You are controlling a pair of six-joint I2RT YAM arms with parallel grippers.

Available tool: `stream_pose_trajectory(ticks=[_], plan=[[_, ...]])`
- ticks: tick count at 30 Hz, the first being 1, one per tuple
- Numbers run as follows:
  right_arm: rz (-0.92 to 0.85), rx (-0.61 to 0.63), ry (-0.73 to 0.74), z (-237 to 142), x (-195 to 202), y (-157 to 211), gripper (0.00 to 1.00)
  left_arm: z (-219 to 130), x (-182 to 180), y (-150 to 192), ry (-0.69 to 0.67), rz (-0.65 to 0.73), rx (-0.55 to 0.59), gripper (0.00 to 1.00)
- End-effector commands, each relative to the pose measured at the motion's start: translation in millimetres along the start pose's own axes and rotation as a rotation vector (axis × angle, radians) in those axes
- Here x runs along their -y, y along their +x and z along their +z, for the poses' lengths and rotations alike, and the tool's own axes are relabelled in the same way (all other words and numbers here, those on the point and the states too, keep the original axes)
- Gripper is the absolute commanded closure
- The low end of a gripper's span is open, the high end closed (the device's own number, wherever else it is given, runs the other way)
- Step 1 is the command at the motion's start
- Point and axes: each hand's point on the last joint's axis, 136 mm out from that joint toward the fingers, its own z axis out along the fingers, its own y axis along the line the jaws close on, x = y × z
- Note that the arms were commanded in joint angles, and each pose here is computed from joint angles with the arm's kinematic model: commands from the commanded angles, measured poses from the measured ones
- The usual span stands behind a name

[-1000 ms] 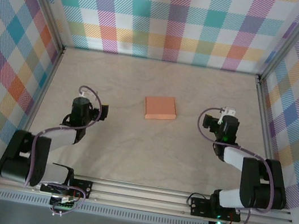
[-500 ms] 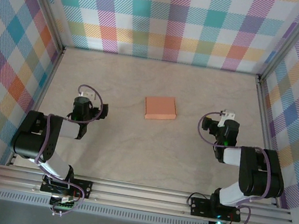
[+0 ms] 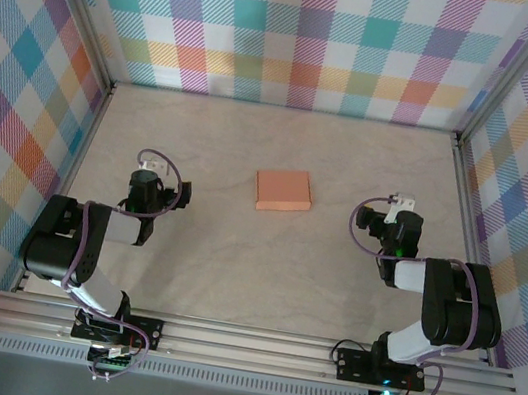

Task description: Fold the paper box

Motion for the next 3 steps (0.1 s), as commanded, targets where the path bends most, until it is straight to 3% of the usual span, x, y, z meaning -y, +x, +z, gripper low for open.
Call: stream_pose_trajectory(ticks=[1, 3], plan=[[-0.006, 0.052, -0.009, -0.5, 0.3, -14.9, 0.00, 1.6, 1.4, -18.0, -0.002, -0.011, 0.052, 0.00], [-0.006, 0.052, -0.010, -0.4, 0.0, -14.9, 0.00, 1.5, 1.6, -17.9, -0.002, -0.011, 0.052, 0.00]])
